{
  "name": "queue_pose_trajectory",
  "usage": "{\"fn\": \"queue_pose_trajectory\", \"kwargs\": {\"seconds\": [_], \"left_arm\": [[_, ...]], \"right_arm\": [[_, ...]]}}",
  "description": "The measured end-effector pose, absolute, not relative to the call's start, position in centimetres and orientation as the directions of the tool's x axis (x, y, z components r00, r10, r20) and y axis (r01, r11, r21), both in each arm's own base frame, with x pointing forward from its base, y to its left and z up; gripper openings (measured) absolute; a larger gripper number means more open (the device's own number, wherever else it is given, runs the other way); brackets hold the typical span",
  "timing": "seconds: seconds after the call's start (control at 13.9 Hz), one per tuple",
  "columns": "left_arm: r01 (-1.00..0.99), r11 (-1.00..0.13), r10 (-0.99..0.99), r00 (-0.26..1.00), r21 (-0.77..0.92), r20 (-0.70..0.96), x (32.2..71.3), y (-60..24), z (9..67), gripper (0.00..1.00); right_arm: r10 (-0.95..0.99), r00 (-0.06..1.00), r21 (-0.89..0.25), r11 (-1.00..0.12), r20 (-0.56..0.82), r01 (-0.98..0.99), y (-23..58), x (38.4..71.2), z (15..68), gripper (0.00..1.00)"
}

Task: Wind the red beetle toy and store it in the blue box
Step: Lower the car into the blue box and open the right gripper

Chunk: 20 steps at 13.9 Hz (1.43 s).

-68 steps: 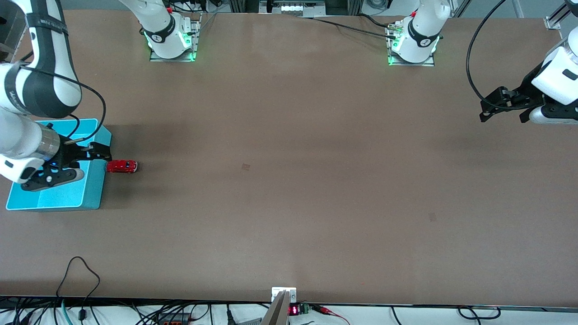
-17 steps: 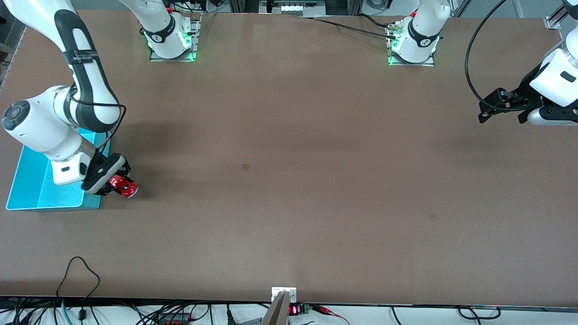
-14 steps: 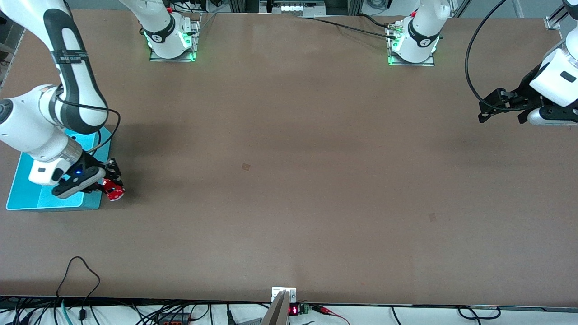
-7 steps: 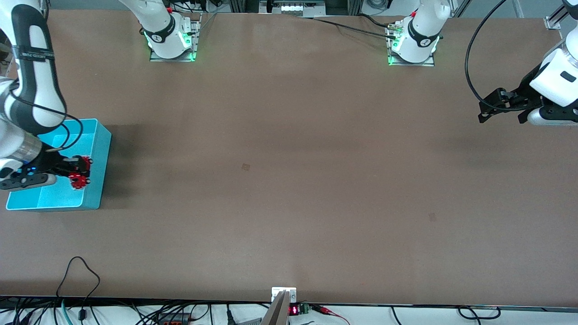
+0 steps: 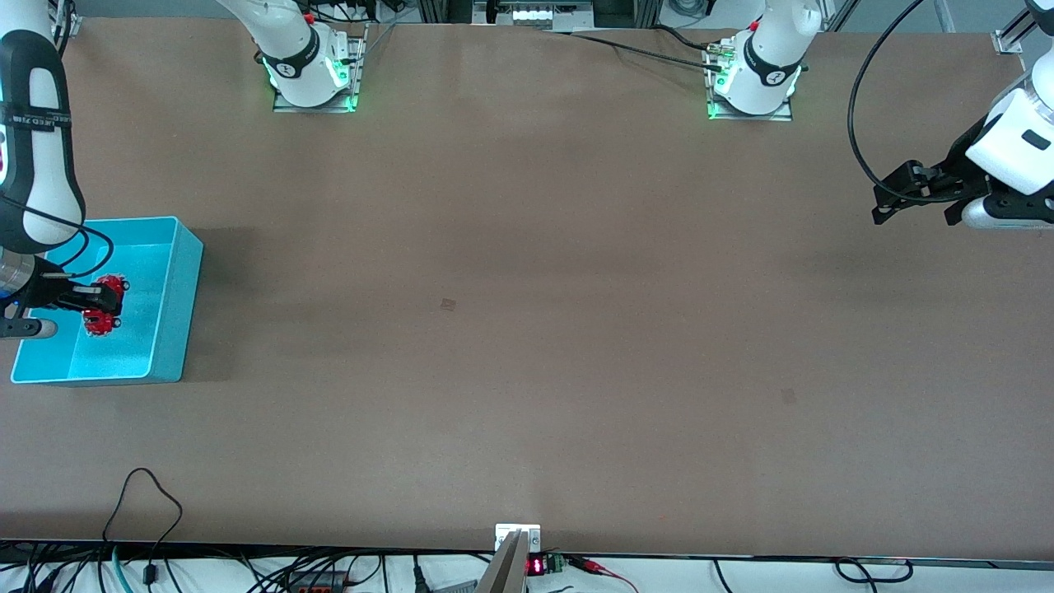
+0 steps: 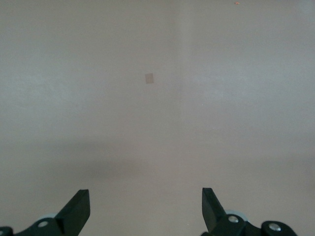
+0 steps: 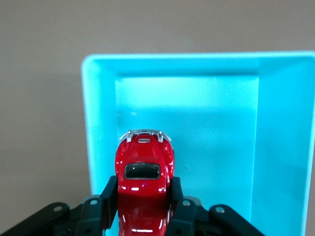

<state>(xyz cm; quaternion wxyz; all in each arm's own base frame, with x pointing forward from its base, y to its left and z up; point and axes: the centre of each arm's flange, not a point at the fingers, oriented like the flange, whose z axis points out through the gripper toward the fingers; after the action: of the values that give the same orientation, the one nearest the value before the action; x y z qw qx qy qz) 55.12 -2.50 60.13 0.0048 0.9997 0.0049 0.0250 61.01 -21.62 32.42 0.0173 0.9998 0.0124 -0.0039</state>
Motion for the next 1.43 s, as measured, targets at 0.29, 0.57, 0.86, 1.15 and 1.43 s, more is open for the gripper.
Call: {"fn": "queue_pose_trajectory", "kwargs": {"seconds": [0.29, 0.57, 0.86, 1.15, 1.43], "left_arm": [[0.009, -1.0, 0.01, 0.999, 0.01, 0.05, 55.1, -2.5, 60.1, 1.0], [0.009, -1.0, 0.01, 0.999, 0.01, 0.05, 55.1, -2.5, 60.1, 1.0], [0.009, -1.0, 0.01, 0.999, 0.01, 0.05, 55.1, -2.5, 60.1, 1.0], [0.009, -1.0, 0.01, 0.999, 0.01, 0.05, 55.1, -2.5, 60.1, 1.0], [0.009, -1.0, 0.01, 0.999, 0.01, 0.05, 55.1, -2.5, 60.1, 1.0]], "right_arm": [[-0.022, 0.998, 0.043, -0.999, -0.067, -0.019, -23.8, 60.2, 28.1, 0.45], [-0.031, 0.997, 0.077, -0.997, -0.073, -0.025, -24.9, 60.2, 24.1, 0.45], [-0.053, 0.996, 0.088, -0.995, -0.069, -0.047, -25.6, 60.0, 20.6, 0.45], [-0.066, 0.996, 0.079, -0.995, -0.057, -0.061, -25.5, 60.1, 19.4, 0.45], [-0.095, 0.995, 0.048, -0.994, -0.042, -0.093, -25.5, 60.0, 19.3, 0.57]]}}
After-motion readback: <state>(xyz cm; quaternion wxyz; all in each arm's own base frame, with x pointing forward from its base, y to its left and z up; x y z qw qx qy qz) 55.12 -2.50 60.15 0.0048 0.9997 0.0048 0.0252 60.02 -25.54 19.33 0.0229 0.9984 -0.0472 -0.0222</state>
